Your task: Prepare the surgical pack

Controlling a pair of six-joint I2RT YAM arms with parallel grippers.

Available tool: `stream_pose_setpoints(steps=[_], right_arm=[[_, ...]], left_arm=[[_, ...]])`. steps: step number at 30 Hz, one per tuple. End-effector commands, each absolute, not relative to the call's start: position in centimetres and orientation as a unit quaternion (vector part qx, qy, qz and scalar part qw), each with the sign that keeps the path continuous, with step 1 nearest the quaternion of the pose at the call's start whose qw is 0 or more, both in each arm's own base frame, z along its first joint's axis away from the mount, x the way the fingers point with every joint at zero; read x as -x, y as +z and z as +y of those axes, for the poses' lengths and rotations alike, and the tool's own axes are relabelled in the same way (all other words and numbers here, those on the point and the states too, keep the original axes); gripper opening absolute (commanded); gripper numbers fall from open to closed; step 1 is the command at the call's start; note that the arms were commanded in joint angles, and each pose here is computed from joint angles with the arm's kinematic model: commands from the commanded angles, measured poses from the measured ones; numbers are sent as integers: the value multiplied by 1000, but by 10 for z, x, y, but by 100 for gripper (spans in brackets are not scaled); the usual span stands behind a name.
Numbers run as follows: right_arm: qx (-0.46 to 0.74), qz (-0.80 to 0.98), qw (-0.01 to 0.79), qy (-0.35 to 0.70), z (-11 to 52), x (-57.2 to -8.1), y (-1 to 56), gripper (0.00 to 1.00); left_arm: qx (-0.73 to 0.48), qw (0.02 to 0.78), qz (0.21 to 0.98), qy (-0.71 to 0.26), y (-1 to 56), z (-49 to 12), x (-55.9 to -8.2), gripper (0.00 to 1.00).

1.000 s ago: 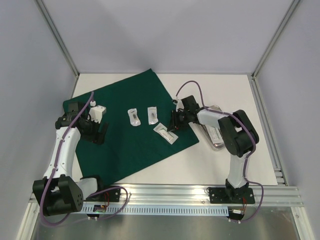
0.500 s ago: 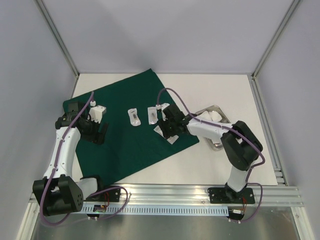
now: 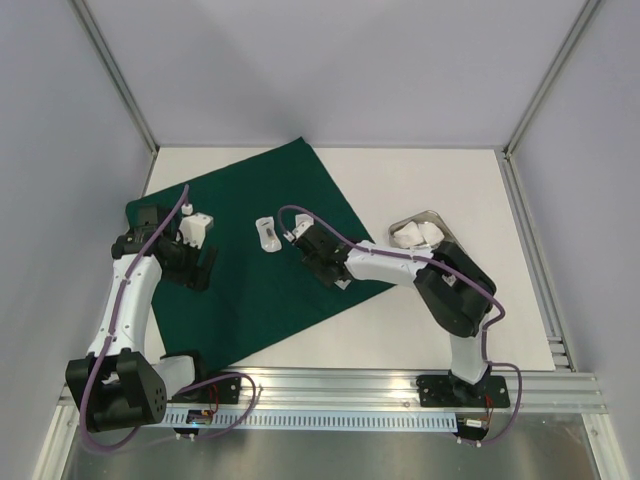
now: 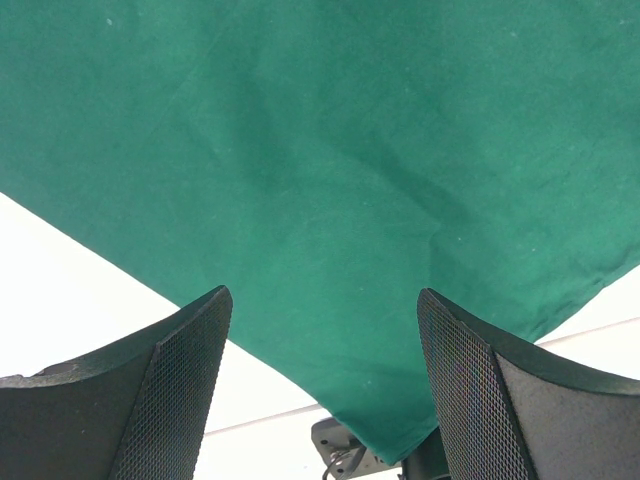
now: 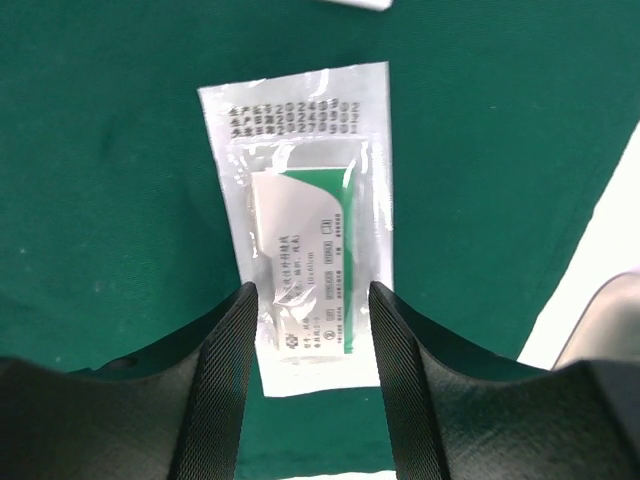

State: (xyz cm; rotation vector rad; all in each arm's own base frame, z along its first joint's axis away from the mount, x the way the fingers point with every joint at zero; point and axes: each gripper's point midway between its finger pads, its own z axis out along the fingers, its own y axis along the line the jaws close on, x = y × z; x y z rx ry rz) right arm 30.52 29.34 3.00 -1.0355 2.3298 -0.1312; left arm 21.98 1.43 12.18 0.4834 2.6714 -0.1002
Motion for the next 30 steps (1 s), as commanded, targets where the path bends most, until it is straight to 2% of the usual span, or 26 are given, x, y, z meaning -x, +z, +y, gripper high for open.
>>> stream_pose_setpoints(steps=[1, 6, 10, 22, 26, 29, 30], right_arm=[[407, 863, 297, -37, 309, -306, 36, 50], [406, 865, 291, -58, 305, -309, 35, 48], [409, 862, 298, -35, 313, -308, 44, 48], [438, 857, 269, -50, 309, -304, 31, 52], [437, 855, 269, -69, 306, -311, 26, 47], [442, 856, 257, -77, 305, -311, 17, 37], [443, 856, 254, -81, 304, -310, 15, 30]], left_arm=[[-182, 223, 957, -33, 124, 15, -223, 84], [-185, 224, 956, -36, 124, 14, -222, 84], [-184, 222, 957, -36, 124, 14, -222, 84], [-187, 222, 956, -38, 123, 13, -221, 84], [-187, 222, 956, -40, 123, 12, -221, 84], [-189, 224, 955, -40, 125, 12, -221, 84], [-187, 223, 956, -39, 125, 12, -220, 84]])
